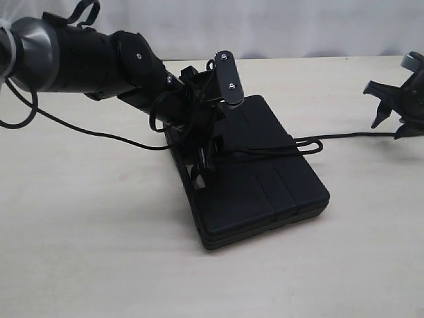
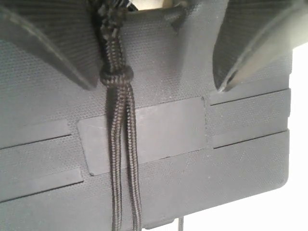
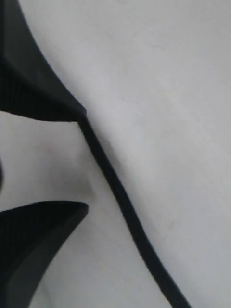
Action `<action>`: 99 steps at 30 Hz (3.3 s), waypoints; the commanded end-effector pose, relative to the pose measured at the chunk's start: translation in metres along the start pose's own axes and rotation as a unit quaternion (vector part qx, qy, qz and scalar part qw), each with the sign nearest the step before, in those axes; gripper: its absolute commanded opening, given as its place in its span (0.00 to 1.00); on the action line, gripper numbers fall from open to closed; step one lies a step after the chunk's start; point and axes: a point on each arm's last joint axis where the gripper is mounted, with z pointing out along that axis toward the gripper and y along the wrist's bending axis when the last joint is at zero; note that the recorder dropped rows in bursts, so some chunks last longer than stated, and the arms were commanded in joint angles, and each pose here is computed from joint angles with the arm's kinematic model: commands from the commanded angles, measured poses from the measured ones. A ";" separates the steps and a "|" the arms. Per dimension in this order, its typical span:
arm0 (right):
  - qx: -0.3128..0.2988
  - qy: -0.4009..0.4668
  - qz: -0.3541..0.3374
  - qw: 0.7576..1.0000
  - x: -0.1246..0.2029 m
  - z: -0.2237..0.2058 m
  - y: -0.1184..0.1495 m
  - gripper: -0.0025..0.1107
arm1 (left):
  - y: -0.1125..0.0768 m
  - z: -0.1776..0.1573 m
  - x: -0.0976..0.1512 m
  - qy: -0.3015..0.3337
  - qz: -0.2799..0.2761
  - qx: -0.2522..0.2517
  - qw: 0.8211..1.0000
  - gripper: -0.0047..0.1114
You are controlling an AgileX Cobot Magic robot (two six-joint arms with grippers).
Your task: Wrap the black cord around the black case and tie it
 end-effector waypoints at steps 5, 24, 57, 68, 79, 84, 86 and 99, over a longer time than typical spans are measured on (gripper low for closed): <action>-0.025 -0.004 0.051 0.998 0.009 0.036 -0.004 0.45 | 0.002 -0.004 -0.002 -0.005 -0.003 -0.006 1.000 0.58; -0.060 0.110 -0.154 0.980 0.026 0.113 0.037 0.06 | 0.001 -0.004 -0.002 -0.006 -0.006 -0.005 1.000 0.58; -0.060 0.035 -0.077 0.995 0.031 0.089 0.094 0.45 | 0.000 -0.004 -0.001 -0.004 -0.007 0.001 1.000 0.58; -0.045 0.090 -0.209 0.973 0.049 0.126 0.080 0.06 | 0.000 -0.004 -0.001 -0.004 -0.007 0.002 1.000 0.58; -0.049 -0.018 -0.284 0.957 0.055 0.101 0.090 0.06 | 0.000 -0.004 -0.001 -0.004 -0.007 0.003 1.000 0.58; -0.050 -0.102 -0.338 0.934 0.073 0.078 0.103 0.06 | 0.000 -0.004 -0.001 -0.004 -0.007 0.003 1.000 0.58; -0.054 -0.131 -0.344 0.928 0.080 0.069 0.106 0.06 | 0.000 -0.004 -0.001 -0.004 -0.007 0.003 1.000 0.58; -0.059 -0.239 -0.381 0.891 0.108 0.049 0.098 0.06 | -0.001 -0.004 0.001 0.008 -0.049 0.007 0.999 0.35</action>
